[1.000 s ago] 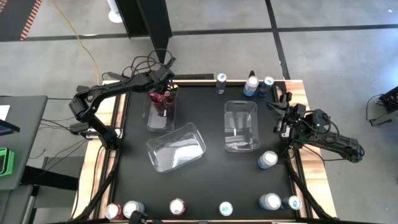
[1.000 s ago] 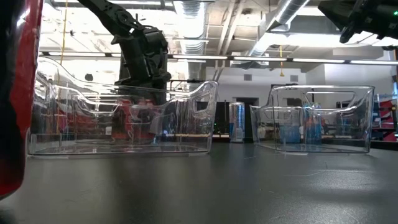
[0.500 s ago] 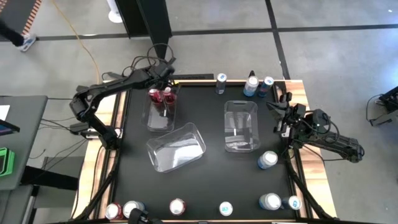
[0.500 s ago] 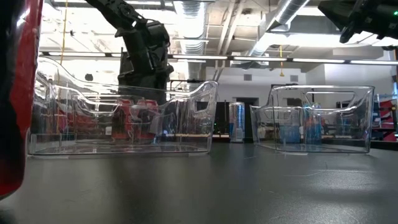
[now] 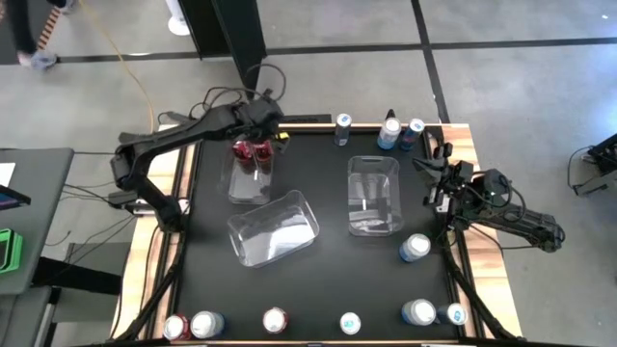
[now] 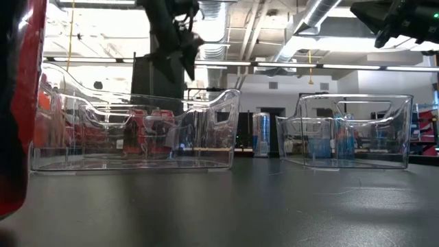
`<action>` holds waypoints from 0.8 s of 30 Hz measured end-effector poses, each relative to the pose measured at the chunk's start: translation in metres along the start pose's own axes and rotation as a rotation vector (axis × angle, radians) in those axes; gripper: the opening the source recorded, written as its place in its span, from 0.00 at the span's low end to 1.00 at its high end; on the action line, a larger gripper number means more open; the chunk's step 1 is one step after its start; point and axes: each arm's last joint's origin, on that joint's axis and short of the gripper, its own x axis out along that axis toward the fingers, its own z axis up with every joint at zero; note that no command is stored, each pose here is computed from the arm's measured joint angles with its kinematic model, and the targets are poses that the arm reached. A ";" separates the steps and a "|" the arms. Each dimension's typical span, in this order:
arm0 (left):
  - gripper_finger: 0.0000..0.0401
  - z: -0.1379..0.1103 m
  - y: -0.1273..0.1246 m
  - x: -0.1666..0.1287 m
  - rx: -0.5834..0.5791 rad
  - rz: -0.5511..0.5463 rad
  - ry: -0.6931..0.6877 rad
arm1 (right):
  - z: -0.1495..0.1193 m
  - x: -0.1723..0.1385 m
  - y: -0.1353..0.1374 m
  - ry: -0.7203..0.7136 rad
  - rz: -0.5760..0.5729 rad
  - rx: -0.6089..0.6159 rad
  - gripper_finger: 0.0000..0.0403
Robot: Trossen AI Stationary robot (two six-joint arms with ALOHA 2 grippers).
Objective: Sort soda cans
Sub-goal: Put the top white blue soda can into the middle transparent bin
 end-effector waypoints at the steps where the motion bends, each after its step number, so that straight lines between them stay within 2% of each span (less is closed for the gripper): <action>1: 0.84 -0.001 -0.007 -0.004 0.011 -0.005 -0.015 | 0.000 0.000 0.000 0.001 0.000 0.000 0.12; 9: 0.84 -0.023 -0.058 -0.033 0.085 -0.015 -0.096 | -0.003 0.000 0.000 0.030 -0.001 -0.008 0.12; 15: 0.84 -0.048 -0.099 -0.059 0.162 -0.029 -0.224 | -0.004 0.000 -0.002 0.045 -0.030 -0.017 0.12; 20: 0.84 -0.075 -0.122 -0.054 0.237 -0.064 -0.300 | -0.008 0.007 -0.007 0.132 -0.139 -0.028 0.13; 24: 0.84 -0.090 -0.124 -0.035 0.264 -0.050 -0.317 | -0.009 0.019 -0.011 0.217 -0.202 -0.022 0.17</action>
